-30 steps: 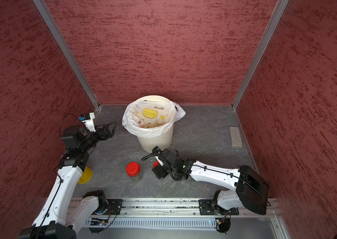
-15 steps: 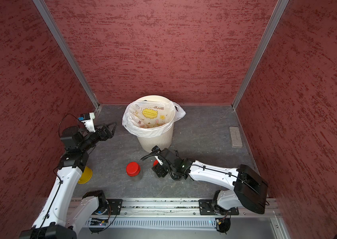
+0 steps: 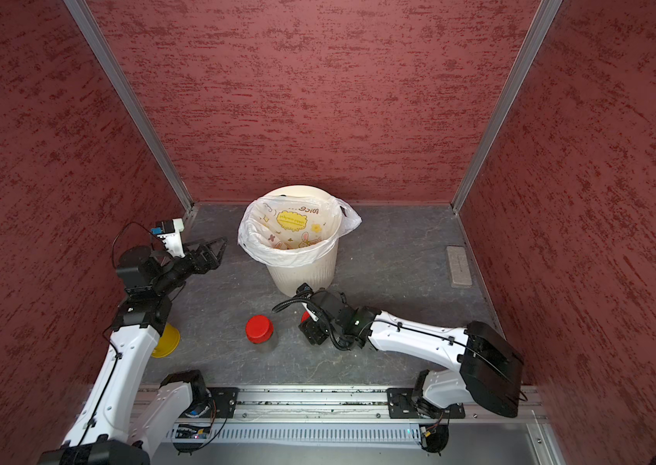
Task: Empty moldy tea leaves from jars
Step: Pick up the jar from the center of the board.
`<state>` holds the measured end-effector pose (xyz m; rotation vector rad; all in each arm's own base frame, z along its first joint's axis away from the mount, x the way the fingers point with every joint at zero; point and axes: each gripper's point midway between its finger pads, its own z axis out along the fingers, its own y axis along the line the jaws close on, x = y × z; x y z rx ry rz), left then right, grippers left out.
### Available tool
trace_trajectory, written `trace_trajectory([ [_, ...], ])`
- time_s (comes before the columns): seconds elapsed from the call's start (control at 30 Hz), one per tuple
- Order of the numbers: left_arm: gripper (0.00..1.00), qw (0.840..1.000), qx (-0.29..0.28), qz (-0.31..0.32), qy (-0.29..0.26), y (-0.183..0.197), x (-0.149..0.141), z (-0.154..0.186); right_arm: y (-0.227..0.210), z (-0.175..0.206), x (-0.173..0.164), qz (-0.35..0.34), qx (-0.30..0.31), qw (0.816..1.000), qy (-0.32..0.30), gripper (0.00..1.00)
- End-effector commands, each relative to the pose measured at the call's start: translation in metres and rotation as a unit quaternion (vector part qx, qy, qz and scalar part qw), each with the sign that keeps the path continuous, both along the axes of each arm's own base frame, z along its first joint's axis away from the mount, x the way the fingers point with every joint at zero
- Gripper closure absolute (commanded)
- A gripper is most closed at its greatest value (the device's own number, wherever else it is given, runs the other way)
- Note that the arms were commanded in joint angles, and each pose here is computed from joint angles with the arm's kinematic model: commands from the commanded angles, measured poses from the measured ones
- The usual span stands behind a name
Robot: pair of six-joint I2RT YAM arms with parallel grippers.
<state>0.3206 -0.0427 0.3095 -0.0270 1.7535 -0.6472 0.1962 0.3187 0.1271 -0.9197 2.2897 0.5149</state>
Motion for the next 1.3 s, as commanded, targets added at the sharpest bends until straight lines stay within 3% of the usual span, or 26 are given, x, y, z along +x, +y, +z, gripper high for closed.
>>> trace_trajectory([
  [0.0, 0.00, 0.999, 0.002, -0.008, -0.043, -0.002, -0.006, 0.015, 0.007, 0.042, 0.016, -0.024, 0.012, 0.999, -0.027, 0.46],
  [0.13, 0.00, 0.999, -0.011, -0.015, -0.051, -0.005, -0.009, 0.021, 0.016, 0.077, 0.022, -0.025, 0.044, 0.998, -0.034, 0.46],
  [0.53, 0.01, 0.984, 0.009, -0.141, -0.110, -0.042, -0.031, 0.035, 0.025, 0.160, 0.033, 0.010, 0.063, 0.995, -0.079, 0.47],
  [0.7, 0.00, 0.958, 0.040, -0.242, -0.150, -0.069, -0.061, 0.041, 0.029, 0.192, 0.040, 0.032, 0.076, 0.992, -0.093, 0.46],
  [1.0, 0.00, 0.914, 0.133, -0.317, -0.214, -0.105, -0.086, 0.036, 0.040, 0.229, 0.054, 0.070, 0.109, 0.986, -0.105, 0.48],
  [1.27, 0.03, 0.895, 0.150, -0.358, -0.221, -0.123, -0.082, 0.035, 0.057, 0.244, 0.052, 0.113, 0.120, 0.981, -0.105, 0.49],
])
